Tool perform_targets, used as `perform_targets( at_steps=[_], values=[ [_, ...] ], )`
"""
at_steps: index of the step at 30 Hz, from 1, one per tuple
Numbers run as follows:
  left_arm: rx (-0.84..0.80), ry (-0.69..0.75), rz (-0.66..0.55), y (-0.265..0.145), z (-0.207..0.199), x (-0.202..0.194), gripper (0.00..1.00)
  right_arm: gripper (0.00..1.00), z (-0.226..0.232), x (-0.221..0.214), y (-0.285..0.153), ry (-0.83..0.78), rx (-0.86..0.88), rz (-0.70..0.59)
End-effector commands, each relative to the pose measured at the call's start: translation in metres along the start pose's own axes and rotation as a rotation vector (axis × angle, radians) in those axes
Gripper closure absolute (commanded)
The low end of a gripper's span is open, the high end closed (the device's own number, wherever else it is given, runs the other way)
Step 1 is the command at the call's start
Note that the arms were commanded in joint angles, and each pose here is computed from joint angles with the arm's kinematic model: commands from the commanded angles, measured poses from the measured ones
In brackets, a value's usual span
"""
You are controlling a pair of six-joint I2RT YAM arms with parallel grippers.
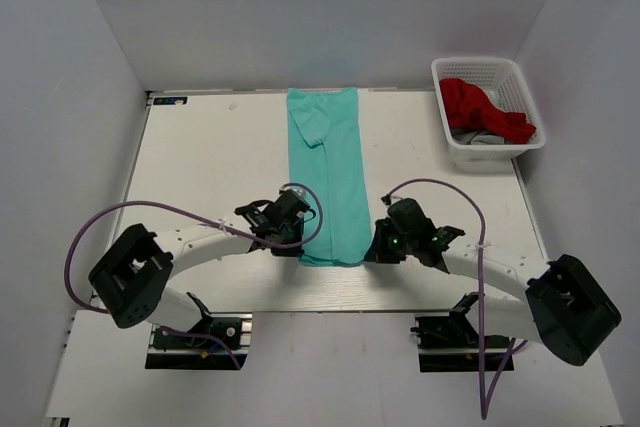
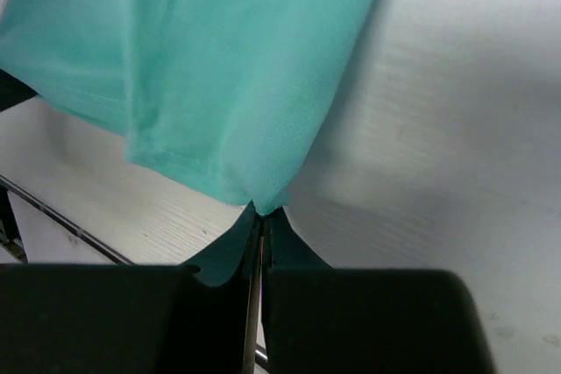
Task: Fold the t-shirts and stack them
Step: Grab the bottom of the folded rectangular tshirt with both arms, then fold the folded rectangular tshirt in 1/3 of the way
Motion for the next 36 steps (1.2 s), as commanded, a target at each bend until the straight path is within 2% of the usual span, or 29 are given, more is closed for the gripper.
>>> perform_targets(
  at_steps=[1, 6, 9, 14, 15, 17, 19, 20, 23, 27, 29, 30, 36],
  values=[
    [-0.033, -0.010, -0.180, -0.023, -0.014, 0.032, 1.00, 1.00, 0.019, 0.042, -0.013, -0.100, 0.004, -0.175],
    [0.021, -0.048, -0.313, -0.036, -0.026, 0.065, 1.00, 1.00, 0.027, 0.074, -0.010, -0.155, -0.055, -0.226],
    [0.082, -0.092, -0.391, -0.043, -0.029, 0.090, 1.00, 1.00, 0.031, 0.101, -0.014, -0.154, -0.137, -0.294],
    [0.159, -0.176, -0.518, -0.047, -0.030, 0.139, 1.00, 1.00, 0.049, 0.161, -0.025, -0.151, -0.150, -0.456],
    [0.177, -0.171, -0.509, -0.039, -0.030, 0.144, 1.00, 1.00, 0.047, 0.164, -0.018, -0.152, -0.163, -0.443],
    [0.180, -0.198, -0.537, -0.042, -0.029, 0.165, 1.00, 1.00, 0.053, 0.186, -0.021, -0.159, -0.130, -0.496],
    [0.183, -0.207, -0.535, -0.037, -0.029, 0.178, 1.00, 1.00, 0.047, 0.193, -0.007, -0.168, -0.147, -0.456],
    [0.193, -0.215, -0.548, -0.035, -0.024, 0.188, 1.00, 1.00, 0.053, 0.211, -0.013, -0.161, -0.136, -0.492],
    [0.185, -0.231, -0.565, -0.027, -0.020, 0.211, 1.00, 1.00, 0.041, 0.234, 0.006, -0.150, -0.150, -0.474],
    [0.142, -0.179, -0.562, -0.012, -0.025, 0.236, 1.00, 1.00, 0.040, 0.264, 0.016, -0.162, -0.118, -0.497],
    [0.150, -0.186, -0.561, -0.004, -0.025, 0.245, 1.00, 1.00, 0.030, 0.269, 0.033, -0.160, -0.132, -0.463],
    [0.149, -0.197, -0.575, -0.004, -0.024, 0.254, 1.00, 1.00, 0.031, 0.284, 0.028, -0.155, -0.130, -0.495],
    [0.152, -0.187, -0.537, 0.031, -0.017, 0.282, 1.00, 1.00, 0.008, 0.302, 0.063, -0.112, -0.105, -0.430]
  ],
)
Point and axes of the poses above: each gripper's point midway between its finger pads, its own y axis out along the fingers, its own z axis along the line the jaws close on, x = y × z, the point moved 9 cm from there along -y, back along the fingers, and after that the axes turned 5 degrees about -y, right-handed, at the moved point
